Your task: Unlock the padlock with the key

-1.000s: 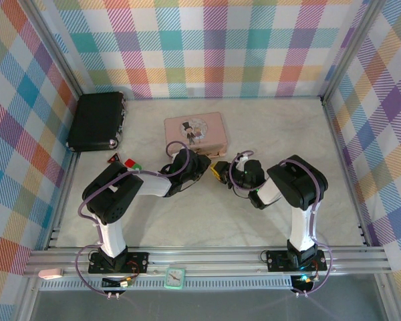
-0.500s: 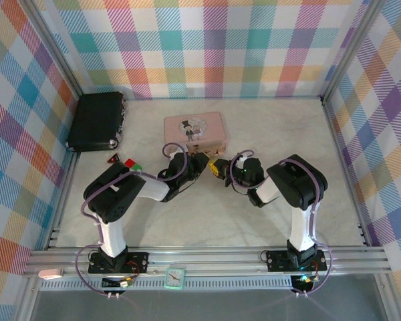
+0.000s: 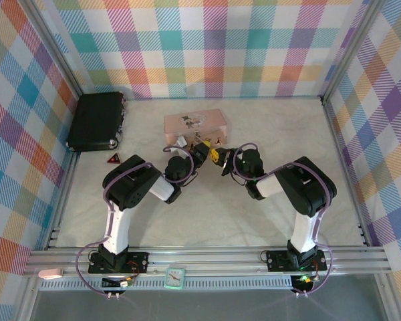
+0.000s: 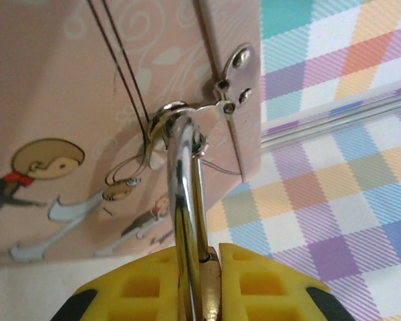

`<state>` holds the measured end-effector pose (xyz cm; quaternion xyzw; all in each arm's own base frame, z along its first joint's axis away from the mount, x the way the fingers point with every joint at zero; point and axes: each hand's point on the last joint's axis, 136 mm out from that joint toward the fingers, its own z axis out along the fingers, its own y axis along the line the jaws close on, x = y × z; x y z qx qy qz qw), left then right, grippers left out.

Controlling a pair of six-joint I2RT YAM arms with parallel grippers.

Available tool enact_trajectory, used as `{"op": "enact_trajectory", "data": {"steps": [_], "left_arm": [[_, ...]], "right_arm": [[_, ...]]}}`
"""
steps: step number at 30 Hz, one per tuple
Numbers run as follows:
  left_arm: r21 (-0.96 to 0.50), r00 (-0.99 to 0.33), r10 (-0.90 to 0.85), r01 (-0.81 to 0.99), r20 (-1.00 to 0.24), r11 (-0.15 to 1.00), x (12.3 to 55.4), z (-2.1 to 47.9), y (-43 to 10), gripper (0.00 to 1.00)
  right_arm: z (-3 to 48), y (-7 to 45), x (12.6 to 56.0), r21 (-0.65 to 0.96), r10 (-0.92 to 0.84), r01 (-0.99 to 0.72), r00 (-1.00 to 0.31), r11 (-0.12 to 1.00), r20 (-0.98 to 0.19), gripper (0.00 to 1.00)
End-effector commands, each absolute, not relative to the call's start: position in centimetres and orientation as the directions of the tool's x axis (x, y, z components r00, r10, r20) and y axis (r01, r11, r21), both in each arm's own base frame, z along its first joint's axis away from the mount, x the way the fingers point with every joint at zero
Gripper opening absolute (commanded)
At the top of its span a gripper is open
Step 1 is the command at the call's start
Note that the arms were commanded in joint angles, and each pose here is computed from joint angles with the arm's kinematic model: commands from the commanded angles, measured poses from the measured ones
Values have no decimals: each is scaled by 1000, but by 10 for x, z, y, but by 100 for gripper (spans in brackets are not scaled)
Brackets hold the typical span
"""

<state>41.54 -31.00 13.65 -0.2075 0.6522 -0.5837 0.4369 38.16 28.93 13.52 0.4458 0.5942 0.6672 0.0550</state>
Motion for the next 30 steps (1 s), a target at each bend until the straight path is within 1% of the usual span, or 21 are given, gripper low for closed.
{"op": "enact_trajectory", "data": {"steps": [1,3,7,10,13,15,19,23,27,30], "left_arm": [[-917,-704,-598,211,-383,339,378,71,-344,0],[-915,-698,-600,223,-390,336,379,77,-346,0],[-911,-678,-612,247,-406,330,382,91,-345,0],[-913,-679,-615,246,-401,324,382,92,-346,0],[-919,-683,-618,237,-388,314,383,92,-346,0],[-924,-684,-624,236,-378,301,384,98,-347,0],[-936,-673,-653,213,-348,280,385,106,-342,0],[-946,-663,-678,169,-318,278,384,106,-334,0],[-936,-656,-685,101,-317,336,383,95,-325,0],[-931,-651,-692,66,-313,359,382,94,-320,0]], "right_arm": [[277,291,392,633,286,400,-647,-663,707,0],[276,292,393,634,285,402,-646,-660,708,0],[250,293,392,633,305,439,-611,-638,731,0],[239,290,390,629,321,447,-588,-636,742,0],[233,291,388,650,342,441,-594,-619,728,0],[221,291,389,687,373,436,-608,-581,701,0],[188,302,384,783,422,429,-671,-450,610,0],[168,304,380,850,470,383,-713,-360,520,9],[157,300,375,897,510,333,-739,-291,440,22],[141,295,369,915,533,337,-744,-220,402,32]]}}
